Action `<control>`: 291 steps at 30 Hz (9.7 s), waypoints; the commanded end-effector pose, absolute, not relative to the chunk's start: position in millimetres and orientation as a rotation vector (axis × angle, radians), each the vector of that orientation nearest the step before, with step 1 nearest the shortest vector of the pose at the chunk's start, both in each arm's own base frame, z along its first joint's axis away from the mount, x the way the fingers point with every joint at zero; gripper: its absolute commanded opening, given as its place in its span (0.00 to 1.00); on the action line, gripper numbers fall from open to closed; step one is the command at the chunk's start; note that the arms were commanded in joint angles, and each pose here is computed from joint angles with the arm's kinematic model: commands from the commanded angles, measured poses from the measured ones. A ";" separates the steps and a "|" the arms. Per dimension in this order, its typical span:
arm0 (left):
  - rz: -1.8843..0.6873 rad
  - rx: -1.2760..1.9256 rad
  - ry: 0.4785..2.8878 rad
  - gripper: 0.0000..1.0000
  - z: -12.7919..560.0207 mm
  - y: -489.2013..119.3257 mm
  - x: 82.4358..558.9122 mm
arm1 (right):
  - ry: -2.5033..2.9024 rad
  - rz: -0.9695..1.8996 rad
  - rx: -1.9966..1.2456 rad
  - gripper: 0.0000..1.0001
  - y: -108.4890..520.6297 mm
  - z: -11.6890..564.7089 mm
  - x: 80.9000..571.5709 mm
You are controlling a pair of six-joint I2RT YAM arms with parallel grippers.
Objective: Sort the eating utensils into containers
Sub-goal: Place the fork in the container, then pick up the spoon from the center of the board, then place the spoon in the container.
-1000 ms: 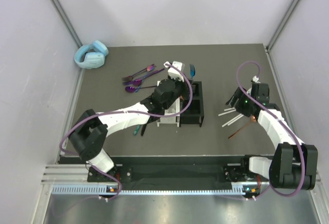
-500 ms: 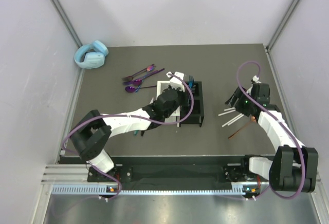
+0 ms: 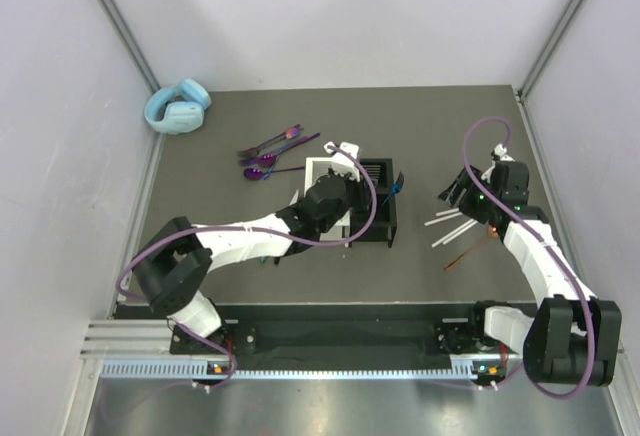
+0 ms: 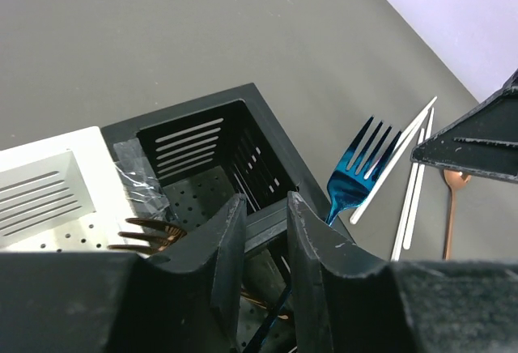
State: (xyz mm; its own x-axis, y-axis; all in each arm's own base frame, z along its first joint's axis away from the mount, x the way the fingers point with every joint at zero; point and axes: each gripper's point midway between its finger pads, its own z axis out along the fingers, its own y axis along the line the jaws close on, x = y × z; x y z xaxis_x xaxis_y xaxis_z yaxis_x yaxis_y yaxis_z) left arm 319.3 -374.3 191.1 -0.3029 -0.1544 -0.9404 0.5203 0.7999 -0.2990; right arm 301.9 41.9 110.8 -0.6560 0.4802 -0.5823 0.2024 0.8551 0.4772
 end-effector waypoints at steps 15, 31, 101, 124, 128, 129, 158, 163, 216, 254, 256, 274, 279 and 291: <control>-0.211 -0.105 1.717 0.57 284.7 -229.0 365.9 | 2.171 0.546 0.407 0.68 49.1 135.4 308.6; -0.009 -0.194 1.978 0.71 209.2 -126.5 484.5 | 2.219 0.555 0.432 0.68 50.5 120.0 307.2; 0.052 -0.134 2.234 0.49 44.0 -131.0 583.9 | 2.294 0.539 0.442 0.68 49.6 97.3 302.1; -0.197 -0.091 2.124 0.00 113.2 -151.4 545.1 | 2.303 0.559 0.454 0.68 52.0 89.9 302.3; -0.266 -0.039 2.069 0.00 139.1 -159.6 536.4 | 2.300 0.561 0.456 0.68 52.1 90.7 302.7; -0.268 -0.032 2.072 0.00 135.9 -159.6 532.1 | 2.299 0.562 0.458 0.68 52.2 90.7 302.7; -0.254 -0.181 1.709 0.00 207.6 -146.5 464.0 | 2.301 0.565 0.455 0.68 52.7 91.4 300.6; -0.267 -0.210 1.652 0.00 229.7 -139.3 450.4 | 2.300 0.565 0.455 0.68 52.7 91.4 301.8; -0.851 0.110 1.558 0.00 346.0 -236.9 343.2 | 2.228 0.584 0.435 0.69 54.3 119.7 311.6; -0.735 0.178 1.493 0.00 333.3 -285.4 365.7 | 2.241 0.583 0.439 0.69 54.2 117.0 311.6; -0.696 0.172 1.495 0.00 331.3 -285.0 375.9 | 2.241 0.581 0.435 0.69 54.1 117.3 311.7; -0.581 0.125 1.553 0.00 284.9 -269.0 473.6 | 2.274 0.566 0.430 0.69 52.8 109.7 310.5; -0.602 0.135 1.578 0.00 275.2 -273.3 472.4 | 2.278 0.568 0.433 0.69 53.1 107.2 311.0; -0.649 0.126 1.658 0.00 237.1 -268.7 439.2 | 2.279 0.582 0.436 0.69 54.7 103.8 312.2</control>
State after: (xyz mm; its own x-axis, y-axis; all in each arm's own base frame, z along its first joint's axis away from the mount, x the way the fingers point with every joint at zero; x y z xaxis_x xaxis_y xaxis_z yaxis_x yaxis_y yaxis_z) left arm 448.4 -265.4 199.4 -0.2858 -0.2142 -0.9340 0.3903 0.8642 -0.3176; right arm 297.3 54.5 86.6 -0.7075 0.4757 -0.5227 0.1818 0.8372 0.5158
